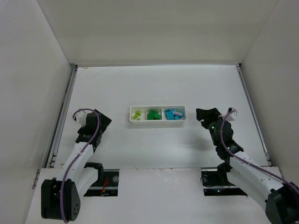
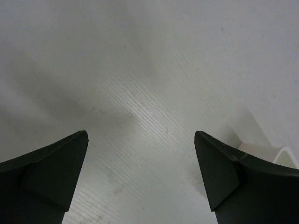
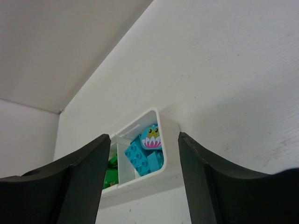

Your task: Sort the legos into containers by color

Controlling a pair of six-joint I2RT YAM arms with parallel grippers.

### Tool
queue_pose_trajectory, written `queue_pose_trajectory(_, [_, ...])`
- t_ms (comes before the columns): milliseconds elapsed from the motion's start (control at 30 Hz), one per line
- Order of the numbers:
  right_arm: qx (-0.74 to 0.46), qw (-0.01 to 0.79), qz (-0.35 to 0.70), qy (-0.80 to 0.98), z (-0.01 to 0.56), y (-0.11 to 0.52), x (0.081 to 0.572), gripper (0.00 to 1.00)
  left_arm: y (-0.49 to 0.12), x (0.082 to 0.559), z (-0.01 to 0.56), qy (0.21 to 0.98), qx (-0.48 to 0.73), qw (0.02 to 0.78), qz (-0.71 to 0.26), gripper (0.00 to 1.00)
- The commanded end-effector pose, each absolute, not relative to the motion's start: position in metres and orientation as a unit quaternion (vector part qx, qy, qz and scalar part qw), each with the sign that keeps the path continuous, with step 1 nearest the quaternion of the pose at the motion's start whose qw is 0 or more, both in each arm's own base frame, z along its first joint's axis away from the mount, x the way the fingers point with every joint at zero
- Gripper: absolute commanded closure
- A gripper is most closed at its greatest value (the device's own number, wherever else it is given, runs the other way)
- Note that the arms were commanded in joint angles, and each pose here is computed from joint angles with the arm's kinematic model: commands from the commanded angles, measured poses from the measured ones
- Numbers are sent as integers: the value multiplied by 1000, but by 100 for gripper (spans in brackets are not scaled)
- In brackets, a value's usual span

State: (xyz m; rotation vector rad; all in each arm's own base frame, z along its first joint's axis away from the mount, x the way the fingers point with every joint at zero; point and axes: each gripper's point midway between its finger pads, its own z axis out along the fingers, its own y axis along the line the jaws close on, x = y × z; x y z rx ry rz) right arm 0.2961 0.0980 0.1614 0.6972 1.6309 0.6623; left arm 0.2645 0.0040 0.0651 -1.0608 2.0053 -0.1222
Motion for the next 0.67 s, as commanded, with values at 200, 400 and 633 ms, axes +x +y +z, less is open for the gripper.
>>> queue_pose_trajectory(200, [350, 614, 238, 666, 162, 54, 296, 28, -10, 271, 80, 805, -393, 438, -75, 0])
queue_pose_trajectory(400, [374, 623, 210, 654, 157, 34, 293, 27, -18, 272, 79, 812, -377, 439, -80, 0])
queue_pose_trajectory(633, [381, 619, 193, 659, 150, 29, 295, 26, -27, 272, 87, 816, -363, 440, -91, 0])
